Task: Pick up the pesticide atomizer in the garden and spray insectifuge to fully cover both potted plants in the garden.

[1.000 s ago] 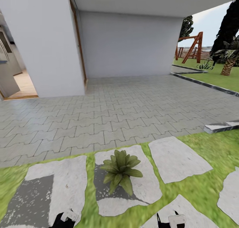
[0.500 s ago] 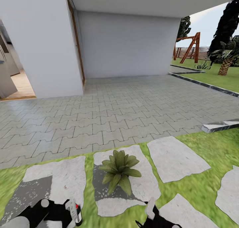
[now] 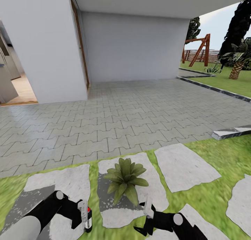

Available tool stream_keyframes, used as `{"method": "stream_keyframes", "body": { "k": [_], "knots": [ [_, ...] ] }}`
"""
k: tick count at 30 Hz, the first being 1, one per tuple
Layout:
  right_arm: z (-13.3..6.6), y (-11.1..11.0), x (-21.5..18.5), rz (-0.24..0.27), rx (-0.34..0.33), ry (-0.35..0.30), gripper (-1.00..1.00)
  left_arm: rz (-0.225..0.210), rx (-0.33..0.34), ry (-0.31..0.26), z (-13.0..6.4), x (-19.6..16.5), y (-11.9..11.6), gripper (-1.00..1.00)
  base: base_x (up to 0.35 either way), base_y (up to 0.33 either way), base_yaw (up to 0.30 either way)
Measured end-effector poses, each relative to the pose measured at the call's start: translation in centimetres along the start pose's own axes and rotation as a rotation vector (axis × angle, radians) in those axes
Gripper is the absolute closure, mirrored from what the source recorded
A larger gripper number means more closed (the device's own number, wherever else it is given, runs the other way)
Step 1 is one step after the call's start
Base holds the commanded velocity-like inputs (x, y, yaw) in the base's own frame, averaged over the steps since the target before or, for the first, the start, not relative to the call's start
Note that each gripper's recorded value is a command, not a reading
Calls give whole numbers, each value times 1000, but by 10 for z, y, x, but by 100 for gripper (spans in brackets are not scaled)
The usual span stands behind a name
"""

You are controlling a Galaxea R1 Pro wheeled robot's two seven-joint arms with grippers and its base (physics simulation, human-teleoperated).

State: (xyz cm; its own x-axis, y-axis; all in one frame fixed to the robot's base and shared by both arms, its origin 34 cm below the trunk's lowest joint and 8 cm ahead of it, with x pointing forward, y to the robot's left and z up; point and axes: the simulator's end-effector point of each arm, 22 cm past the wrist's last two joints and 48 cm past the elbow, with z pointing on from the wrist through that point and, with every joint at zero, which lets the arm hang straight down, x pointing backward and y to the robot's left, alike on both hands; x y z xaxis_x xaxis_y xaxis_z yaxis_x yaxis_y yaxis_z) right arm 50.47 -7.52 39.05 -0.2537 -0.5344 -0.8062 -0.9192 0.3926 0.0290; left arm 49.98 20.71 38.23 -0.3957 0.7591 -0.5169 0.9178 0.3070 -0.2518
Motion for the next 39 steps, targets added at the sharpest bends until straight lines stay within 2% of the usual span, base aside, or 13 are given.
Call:
{"method": "stream_keyframes", "body": {
  "k": [2,3,7,12,17,23,39],
  "knots": [
    [1,-7,-10,-14,-8,-10,-100,12,26,-10,7,-10,-8,100,0,0,0],
    [1,-11,-14,-22,-6,-14,100,18,34,-12,10,-14,-11,100,0,0,0],
    [2,-28,-32,-51,2,-29,100,37,58,-19,19,-26,-20,100,0,0,0],
    [19,2,-52,-110,-108,-39,100,45,68,-26,24,-33,-24,100,0,0,0],
    [28,12,-69,-127,-132,-63,100,92,92,15,35,-35,-34,100,0,0,0],
    [30,29,-86,-165,-209,-84,100,105,99,14,39,-41,-38,100,0,0,0],
    [31,32,-88,-169,-221,-87,100,118,127,-26,47,-59,-49,100,0,0,0]
  ]
}}
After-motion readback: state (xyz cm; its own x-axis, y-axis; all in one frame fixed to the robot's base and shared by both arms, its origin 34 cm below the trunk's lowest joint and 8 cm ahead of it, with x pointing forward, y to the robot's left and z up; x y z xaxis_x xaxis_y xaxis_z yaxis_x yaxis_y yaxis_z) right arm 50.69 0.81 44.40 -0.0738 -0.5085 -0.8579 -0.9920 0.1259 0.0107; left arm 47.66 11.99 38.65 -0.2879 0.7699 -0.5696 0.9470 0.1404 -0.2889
